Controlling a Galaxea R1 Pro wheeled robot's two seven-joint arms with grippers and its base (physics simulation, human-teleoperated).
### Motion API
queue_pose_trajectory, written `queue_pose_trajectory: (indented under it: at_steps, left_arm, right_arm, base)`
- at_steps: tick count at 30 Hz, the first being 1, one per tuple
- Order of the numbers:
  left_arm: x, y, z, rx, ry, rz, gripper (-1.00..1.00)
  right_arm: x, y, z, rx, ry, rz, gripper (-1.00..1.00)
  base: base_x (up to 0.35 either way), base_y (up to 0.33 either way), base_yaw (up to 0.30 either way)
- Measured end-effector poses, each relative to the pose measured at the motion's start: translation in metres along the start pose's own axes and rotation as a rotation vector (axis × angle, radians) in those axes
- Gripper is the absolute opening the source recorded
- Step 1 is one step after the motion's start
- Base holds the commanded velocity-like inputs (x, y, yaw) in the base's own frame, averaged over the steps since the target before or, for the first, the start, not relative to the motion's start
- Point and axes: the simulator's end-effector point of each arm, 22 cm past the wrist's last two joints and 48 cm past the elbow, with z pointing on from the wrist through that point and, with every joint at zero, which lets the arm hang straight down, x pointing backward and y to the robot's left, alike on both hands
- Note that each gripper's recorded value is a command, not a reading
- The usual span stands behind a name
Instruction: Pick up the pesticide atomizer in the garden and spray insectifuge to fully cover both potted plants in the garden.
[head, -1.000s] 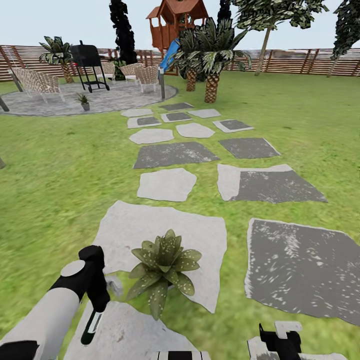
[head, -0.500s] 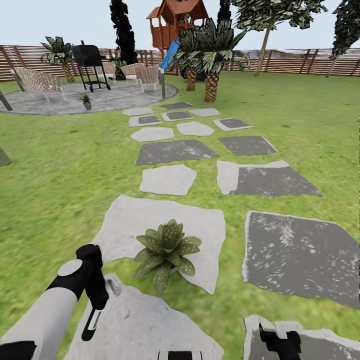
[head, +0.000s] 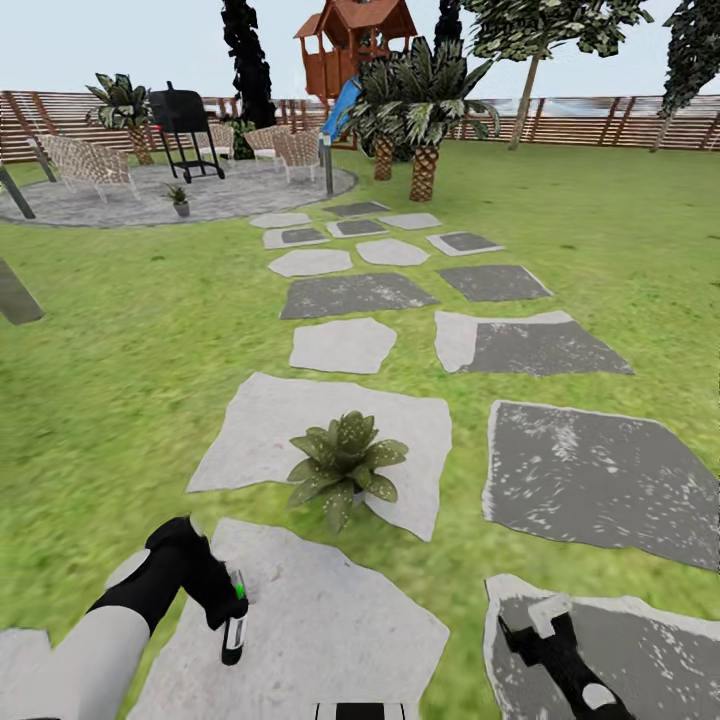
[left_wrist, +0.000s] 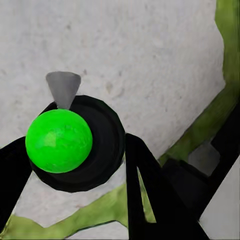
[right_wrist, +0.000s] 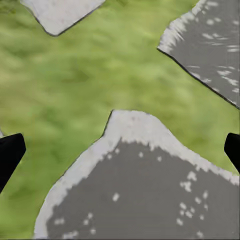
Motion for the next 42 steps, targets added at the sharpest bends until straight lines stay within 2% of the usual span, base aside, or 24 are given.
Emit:
queue_pose_trajectory:
  at_steps: [1,2,7,8,10,13,14,16,18,21,22,23,26,29,35,42]
  left_arm:
    - [-0.003,0.0,0.002,-0.003,-0.019,0.029,-1.0]
    - [-0.005,-0.001,0.003,-0.004,-0.031,0.046,-1.0]
    - [-0.03,-0.009,0.001,0.015,-0.142,0.161,-1.0]
    - [-0.033,-0.01,0.001,0.017,-0.152,0.175,-1.0]
    - [-0.036,-0.012,0.001,0.021,-0.167,0.183,-1.0]
    - [-0.038,-0.012,0.001,0.023,-0.173,0.184,-1.0]
    - [-0.039,-0.013,0.002,0.022,-0.175,0.186,-1.0]
    - [-0.041,-0.013,0.003,0.017,-0.177,0.188,-1.0]
    - [-0.044,-0.012,0.004,0.007,-0.182,0.2,-1.0]
    - [-0.051,-0.022,0.016,0.019,-0.214,0.283,-1.0]
    - [-0.055,-0.021,0.021,-0.003,-0.224,0.295,-1.0]
    - [-0.056,-0.02,0.026,-0.018,-0.228,0.3,-1.0]
    - [-0.067,-0.028,0.03,-0.014,-0.245,0.333,-1.0]
    - [-0.087,-0.045,0.036,0.006,-0.272,0.37,-1.0]
    - [-0.105,-0.066,0.044,0.025,-0.252,0.449,-1.0]
    - [-0.113,-0.071,0.043,0.025,-0.261,0.462,-1.0]
  right_arm:
    - [-0.017,0.018,0.001,-0.128,-0.034,-0.03,1.0]
    - [-0.026,0.031,0.0,-0.218,-0.047,-0.047,1.0]
    - [-0.058,0.061,-0.015,-0.515,-0.015,-0.083,1.0]
    - [-0.065,0.075,-0.024,-0.603,-0.013,-0.112,1.0]
    - [-0.074,0.099,-0.038,-0.728,-0.009,-0.165,1.0]
    - [-0.084,0.125,-0.041,-0.772,-0.029,-0.158,1.0]
    - [-0.091,0.137,-0.042,-0.786,-0.042,-0.152,-1.0]
    - [-0.102,0.153,-0.043,-0.802,-0.063,-0.145,-1.0]
    - [-0.115,0.18,-0.046,-0.847,-0.085,-0.176,-1.0]
    - [-0.144,0.214,-0.052,-0.897,-0.135,-0.257,-1.0]
    - [-0.16,0.226,-0.054,-0.906,-0.165,-0.267,-1.0]
    - [-0.175,0.238,-0.057,-0.915,-0.178,-0.256,-1.0]
    - [-0.192,0.247,-0.058,-0.916,-0.179,-0.243,-1.0]
    - [-0.203,0.272,-0.067,-0.962,-0.18,-0.312,-1.0]
    - [-0.216,0.264,-0.064,-0.939,-0.184,-0.322,-1.0]
    - [-0.22,0.262,-0.063,-0.935,-0.185,-0.323,-1.0]
  base:
    - [-0.338,0.086,0.0]
    - [-0.337,0.086,0.0]
    - [-0.237,0.058,0.0]
    - [-0.04,0.009,0.0]
    - [-0.006,0.001,0.0]
    - [-0.001,0.0,0.0]
    - [0.0,0.0,0.0]
    - [0.0,0.0,0.0]
    - [0.0,0.0,0.0]
    - [0.0,0.0,0.0]
    - [0.0,0.0,0.0]
    - [0.0,0.0,0.0]
    - [0.0,0.0,0.0]
    - [0.0,0.0,0.0]
    - [0.0,0.0,0.0]
    - [0.0,0.0,0.0]
